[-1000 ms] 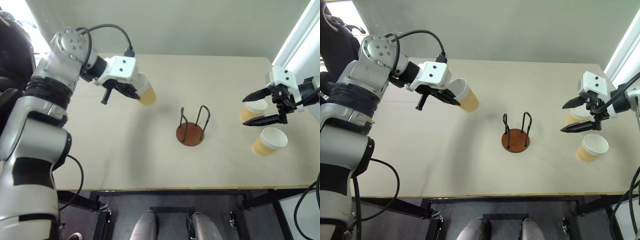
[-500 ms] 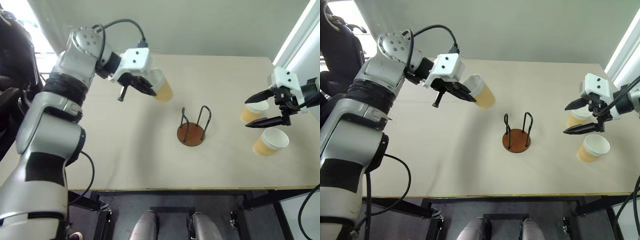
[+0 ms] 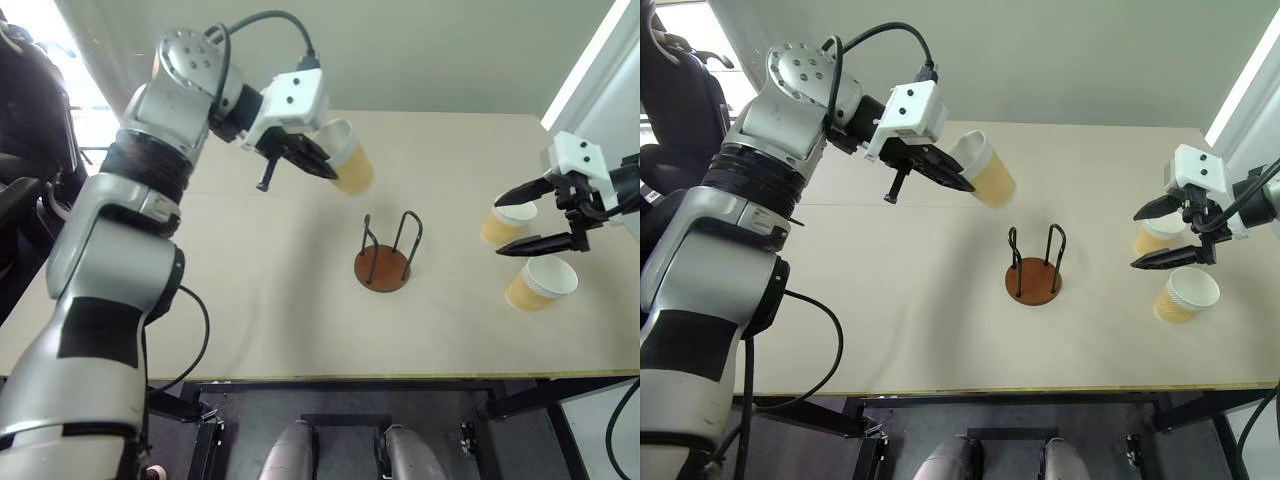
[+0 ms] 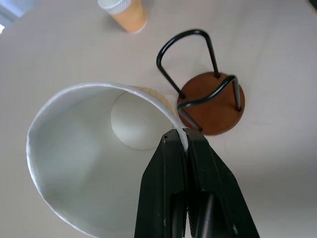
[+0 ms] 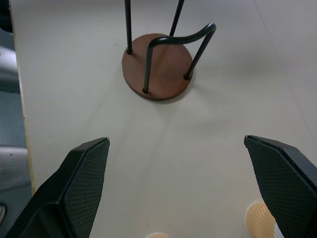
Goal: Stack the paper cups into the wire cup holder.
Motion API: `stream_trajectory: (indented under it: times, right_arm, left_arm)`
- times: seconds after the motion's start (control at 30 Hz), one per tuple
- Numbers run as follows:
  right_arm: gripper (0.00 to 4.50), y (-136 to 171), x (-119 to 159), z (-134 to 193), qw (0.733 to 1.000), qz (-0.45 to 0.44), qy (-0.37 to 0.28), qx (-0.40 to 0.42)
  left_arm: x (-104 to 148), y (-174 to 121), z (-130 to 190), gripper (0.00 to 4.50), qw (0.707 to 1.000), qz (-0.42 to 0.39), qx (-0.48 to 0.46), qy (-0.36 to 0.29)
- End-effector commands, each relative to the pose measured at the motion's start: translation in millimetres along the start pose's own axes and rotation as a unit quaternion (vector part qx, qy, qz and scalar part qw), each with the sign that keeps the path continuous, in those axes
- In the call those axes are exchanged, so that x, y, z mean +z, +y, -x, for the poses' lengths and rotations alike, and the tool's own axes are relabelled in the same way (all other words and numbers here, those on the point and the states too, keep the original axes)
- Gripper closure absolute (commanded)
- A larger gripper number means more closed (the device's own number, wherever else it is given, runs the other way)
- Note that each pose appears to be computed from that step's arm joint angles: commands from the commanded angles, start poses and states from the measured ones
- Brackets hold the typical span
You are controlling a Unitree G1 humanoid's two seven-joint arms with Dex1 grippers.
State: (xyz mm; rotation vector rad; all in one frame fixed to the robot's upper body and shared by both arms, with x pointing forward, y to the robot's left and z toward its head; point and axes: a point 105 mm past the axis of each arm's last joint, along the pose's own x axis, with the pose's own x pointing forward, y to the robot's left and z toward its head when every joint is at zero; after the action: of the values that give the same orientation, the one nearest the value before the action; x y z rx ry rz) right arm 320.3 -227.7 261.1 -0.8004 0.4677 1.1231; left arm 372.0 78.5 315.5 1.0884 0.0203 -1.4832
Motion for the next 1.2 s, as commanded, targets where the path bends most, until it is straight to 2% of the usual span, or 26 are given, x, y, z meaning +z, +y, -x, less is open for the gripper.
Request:
stream_trajectory:
  times: [0.03,1.2]
  right_arm:
    - [0.0,-0.4,9.1,10.0,1.0,0.017,-0.002,-0.009]
    - [0.0,4.0,12.1,2.2,0.999,0.019,-0.018,-0.018]
  left_arm:
    - [14.4,-1.1,0.2,4.45,1.0,-0.02,-0.015,-0.018]
    - [16.7,3.1,-7.8,4.45,0.999,-0.025,-0.018,-0.018]
